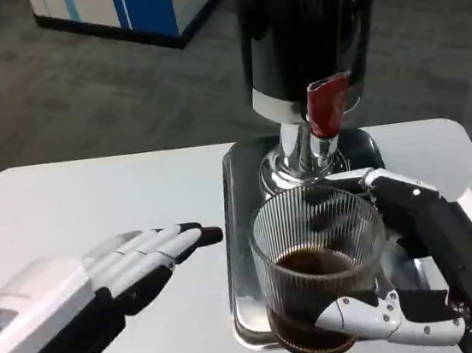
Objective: Grasp the cup under the faucet to collect the drink, then remove the cup.
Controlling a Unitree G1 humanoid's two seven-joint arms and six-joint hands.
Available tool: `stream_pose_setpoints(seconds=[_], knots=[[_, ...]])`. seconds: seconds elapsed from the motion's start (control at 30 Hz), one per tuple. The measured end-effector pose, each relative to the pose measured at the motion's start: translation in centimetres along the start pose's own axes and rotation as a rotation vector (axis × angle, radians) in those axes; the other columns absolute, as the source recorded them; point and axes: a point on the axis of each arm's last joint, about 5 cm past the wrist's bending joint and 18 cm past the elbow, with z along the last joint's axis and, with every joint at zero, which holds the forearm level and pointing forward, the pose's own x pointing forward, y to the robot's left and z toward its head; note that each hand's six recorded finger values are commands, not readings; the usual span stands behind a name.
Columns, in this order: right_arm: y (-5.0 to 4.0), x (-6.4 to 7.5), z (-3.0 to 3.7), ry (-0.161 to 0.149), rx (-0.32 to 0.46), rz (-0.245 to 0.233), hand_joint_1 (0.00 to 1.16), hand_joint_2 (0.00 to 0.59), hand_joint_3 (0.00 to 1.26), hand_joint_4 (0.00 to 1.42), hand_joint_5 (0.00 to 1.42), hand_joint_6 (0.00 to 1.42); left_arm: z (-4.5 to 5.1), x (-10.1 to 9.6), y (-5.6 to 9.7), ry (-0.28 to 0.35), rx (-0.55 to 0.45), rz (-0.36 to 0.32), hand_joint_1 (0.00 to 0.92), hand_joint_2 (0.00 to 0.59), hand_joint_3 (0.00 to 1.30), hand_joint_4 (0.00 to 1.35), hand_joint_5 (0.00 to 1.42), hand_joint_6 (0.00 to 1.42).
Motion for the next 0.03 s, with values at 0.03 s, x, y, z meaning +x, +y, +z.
stream_pose_setpoints(seconds=[0.03], knots=[[0.00,0.01,0.00,0.000,0.000,0.000,0.93,0.124,1.11,1.33,1.42,1.42,0.00,0.00,0.00,0.000,0.000,0.000,0.000,0.035,0.08,0.00,0.04,0.02]])
